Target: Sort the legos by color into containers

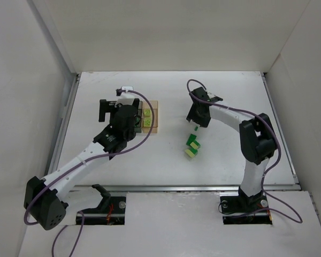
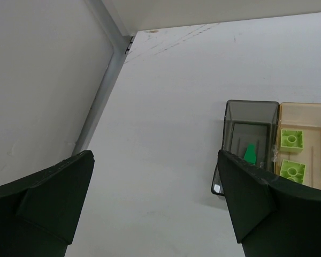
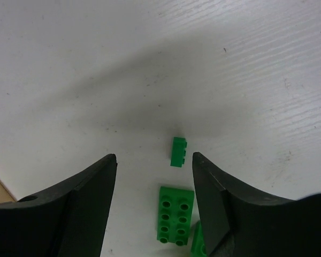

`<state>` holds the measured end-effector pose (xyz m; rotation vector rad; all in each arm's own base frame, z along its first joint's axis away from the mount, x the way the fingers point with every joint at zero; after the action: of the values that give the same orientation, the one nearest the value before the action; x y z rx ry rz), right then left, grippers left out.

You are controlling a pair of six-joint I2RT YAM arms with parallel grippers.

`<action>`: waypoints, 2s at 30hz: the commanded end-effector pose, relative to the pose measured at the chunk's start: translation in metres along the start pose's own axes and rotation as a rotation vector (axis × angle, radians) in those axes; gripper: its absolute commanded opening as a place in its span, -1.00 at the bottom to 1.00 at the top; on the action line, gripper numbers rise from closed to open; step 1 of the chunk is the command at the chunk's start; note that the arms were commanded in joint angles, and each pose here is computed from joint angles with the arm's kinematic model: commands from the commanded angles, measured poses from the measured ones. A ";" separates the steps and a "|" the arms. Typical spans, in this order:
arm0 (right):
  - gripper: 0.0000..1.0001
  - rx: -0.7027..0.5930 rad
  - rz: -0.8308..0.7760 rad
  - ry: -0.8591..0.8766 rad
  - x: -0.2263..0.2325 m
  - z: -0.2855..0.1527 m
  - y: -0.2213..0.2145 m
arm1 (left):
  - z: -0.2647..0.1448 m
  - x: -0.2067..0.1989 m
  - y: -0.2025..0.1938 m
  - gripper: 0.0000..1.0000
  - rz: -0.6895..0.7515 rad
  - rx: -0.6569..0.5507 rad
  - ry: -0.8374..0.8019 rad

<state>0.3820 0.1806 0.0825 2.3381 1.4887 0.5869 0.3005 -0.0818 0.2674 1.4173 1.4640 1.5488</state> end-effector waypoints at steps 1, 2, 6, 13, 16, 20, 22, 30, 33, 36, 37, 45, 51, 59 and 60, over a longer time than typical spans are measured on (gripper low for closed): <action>0.27 -0.032 0.048 0.009 0.003 -0.001 0.014 | -0.006 0.008 0.009 1.00 -0.062 -0.027 -0.002; 0.27 -0.024 0.057 0.000 0.002 0.003 0.011 | -0.005 0.008 0.004 1.00 -0.053 -0.021 -0.002; 0.22 0.003 0.059 -0.030 -0.007 0.008 0.000 | -0.005 0.007 0.004 1.00 -0.062 -0.021 -0.002; 0.19 0.060 0.062 -0.056 -0.025 0.022 -0.018 | -0.005 0.009 0.007 1.00 -0.061 -0.032 0.007; 0.13 0.082 0.058 -0.056 -0.029 0.028 -0.021 | -0.002 0.006 0.008 1.00 -0.037 -0.030 0.008; -0.46 0.097 0.019 -0.042 -0.028 0.034 -0.024 | -0.001 0.006 0.017 1.00 -0.055 -0.046 0.018; -0.83 0.113 0.011 -0.026 -0.026 0.033 -0.027 | -0.001 0.006 0.019 1.00 -0.065 -0.053 0.019; -1.00 -0.030 -0.066 0.143 0.023 -0.012 0.018 | -0.001 0.008 0.017 1.00 -0.046 -0.046 0.028; -1.00 -0.170 -0.181 0.403 0.105 -0.059 0.040 | -0.002 0.010 0.019 1.00 -0.053 -0.051 0.028; -1.00 -0.182 -0.359 0.715 0.190 -0.109 0.019 | -0.002 0.012 0.018 1.00 -0.046 -0.056 0.047; -1.00 -0.151 -0.398 0.784 0.212 -0.101 0.005 | -0.003 0.017 0.022 1.00 -0.052 -0.066 0.064; -1.00 0.077 -0.446 1.038 0.297 -0.080 -0.061 | -0.003 0.022 0.035 1.00 -0.050 -0.124 0.077; -1.00 0.077 -0.431 1.010 0.296 -0.071 -0.063 | -0.004 0.021 0.032 1.00 -0.071 -0.122 0.066; -0.96 -0.047 -0.428 1.045 0.296 -0.114 -0.034 | -0.006 0.018 0.033 1.00 -0.068 -0.099 0.038; -0.96 -0.052 -0.427 1.049 0.295 -0.116 -0.034 | -0.004 0.015 0.029 1.00 -0.056 -0.085 0.036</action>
<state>0.4107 0.4634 0.1333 1.7599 2.3238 1.5834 0.3007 -0.0751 0.2895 1.3394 1.4180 1.6252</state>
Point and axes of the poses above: each gripper's point midway between its finger pads, its own z axis out along the fingers, its own x axis along the line the jaws close on, y = z × x, the point moved 3 cm from there along -z, back along the fingers
